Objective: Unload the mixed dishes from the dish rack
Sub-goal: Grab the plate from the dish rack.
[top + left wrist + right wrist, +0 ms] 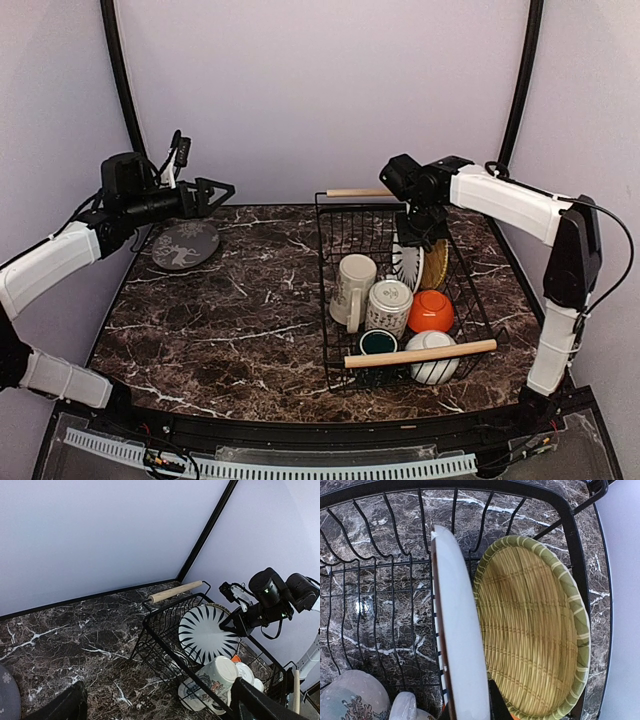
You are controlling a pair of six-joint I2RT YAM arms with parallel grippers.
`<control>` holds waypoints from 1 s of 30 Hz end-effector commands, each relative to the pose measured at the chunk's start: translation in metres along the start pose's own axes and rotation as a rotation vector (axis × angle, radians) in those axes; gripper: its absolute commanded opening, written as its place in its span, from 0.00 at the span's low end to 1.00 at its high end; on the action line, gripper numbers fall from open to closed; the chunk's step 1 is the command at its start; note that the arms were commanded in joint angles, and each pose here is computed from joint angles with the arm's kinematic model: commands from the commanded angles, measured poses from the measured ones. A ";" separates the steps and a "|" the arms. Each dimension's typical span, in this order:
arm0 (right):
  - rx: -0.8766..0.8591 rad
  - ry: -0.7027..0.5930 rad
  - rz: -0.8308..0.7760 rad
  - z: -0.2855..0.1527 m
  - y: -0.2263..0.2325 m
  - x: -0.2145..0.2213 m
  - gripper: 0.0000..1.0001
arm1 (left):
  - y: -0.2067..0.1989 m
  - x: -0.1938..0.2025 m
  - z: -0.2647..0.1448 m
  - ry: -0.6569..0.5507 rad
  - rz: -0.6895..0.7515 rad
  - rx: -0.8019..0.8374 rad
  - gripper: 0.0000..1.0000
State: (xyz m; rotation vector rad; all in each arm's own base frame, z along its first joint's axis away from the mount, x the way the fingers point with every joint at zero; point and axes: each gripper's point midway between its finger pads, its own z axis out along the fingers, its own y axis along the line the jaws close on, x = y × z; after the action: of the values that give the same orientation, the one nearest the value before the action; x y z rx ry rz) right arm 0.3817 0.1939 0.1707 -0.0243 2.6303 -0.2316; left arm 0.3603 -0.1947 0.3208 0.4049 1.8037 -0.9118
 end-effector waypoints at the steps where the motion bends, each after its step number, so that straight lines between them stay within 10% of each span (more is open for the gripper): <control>1: 0.047 -0.060 -0.014 -0.014 -0.002 -0.014 0.00 | 0.002 -0.004 0.003 0.002 -0.002 -0.014 0.99; 30: -0.246 -0.359 0.034 -0.154 -0.031 -0.060 0.00 | 0.002 0.013 0.024 0.073 -0.122 0.074 0.99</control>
State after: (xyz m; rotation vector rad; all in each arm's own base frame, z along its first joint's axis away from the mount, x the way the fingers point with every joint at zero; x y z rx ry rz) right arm 0.3507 0.1848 0.2794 -0.1604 2.4564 -0.1130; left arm 0.3784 -0.1972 0.2858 0.3359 1.9309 -0.9321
